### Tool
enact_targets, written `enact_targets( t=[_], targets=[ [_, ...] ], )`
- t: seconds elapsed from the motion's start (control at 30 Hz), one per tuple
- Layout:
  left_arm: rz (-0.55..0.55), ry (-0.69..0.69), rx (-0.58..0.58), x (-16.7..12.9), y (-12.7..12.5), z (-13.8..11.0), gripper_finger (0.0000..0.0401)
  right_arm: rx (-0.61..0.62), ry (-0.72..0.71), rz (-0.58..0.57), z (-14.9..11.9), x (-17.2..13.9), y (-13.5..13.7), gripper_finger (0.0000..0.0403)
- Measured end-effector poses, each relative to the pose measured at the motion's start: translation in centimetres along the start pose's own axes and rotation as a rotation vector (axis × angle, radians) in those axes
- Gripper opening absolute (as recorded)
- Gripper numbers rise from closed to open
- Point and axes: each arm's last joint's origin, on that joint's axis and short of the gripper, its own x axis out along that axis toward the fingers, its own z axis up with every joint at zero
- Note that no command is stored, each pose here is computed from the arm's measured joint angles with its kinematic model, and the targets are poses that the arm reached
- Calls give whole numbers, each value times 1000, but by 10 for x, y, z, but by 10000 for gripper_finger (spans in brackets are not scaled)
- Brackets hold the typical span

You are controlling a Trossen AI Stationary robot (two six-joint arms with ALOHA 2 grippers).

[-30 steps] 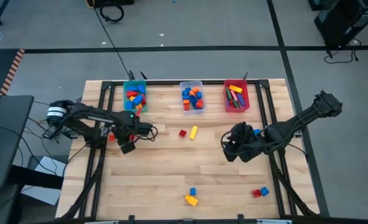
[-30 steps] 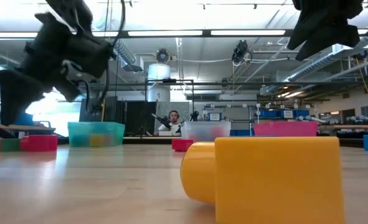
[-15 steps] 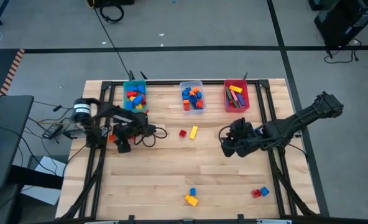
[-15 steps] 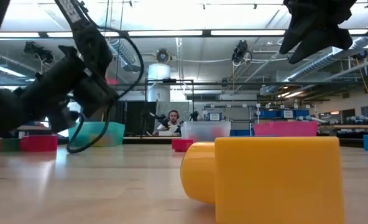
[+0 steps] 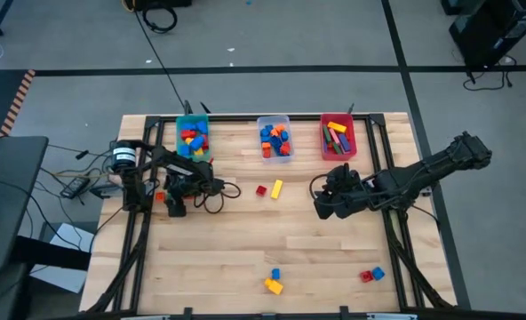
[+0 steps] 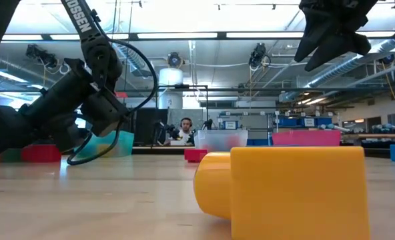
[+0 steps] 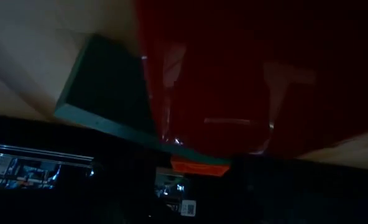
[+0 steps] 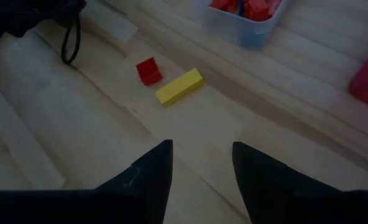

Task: Sort blocks by size
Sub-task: Put the orange 4 stud game piece into the transparent bin

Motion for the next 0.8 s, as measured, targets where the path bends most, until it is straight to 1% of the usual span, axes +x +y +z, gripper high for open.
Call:
enact_targets(
  t=[0.1, 0.17, 0.37, 0.47, 0.63, 0.8],
  targets=[
    [-1, -3, -6, 0, 0, 0, 244, -1, -2, -7, 2, 1, -1, 181],
    [-2, 9, -29, 4, 0, -1, 244, -7, -3, -10, 3, 2, -1, 181],
    [-22, 102, -92, 30, -4, -13, 243, -8, 0, -12, 5, 3, -2, 181],
    [-26, 95, -95, 27, -3, -12, 243, -20, -3, -11, 6, 4, -2, 181],
    [-14, 45, -97, 24, -3, -7, 242, -11, -6, -6, 7, 5, -2, 181],
    [-16, 51, -96, 29, -3, -9, 223, -8, 2, 11, 8, 5, -1, 181]
  ],
)
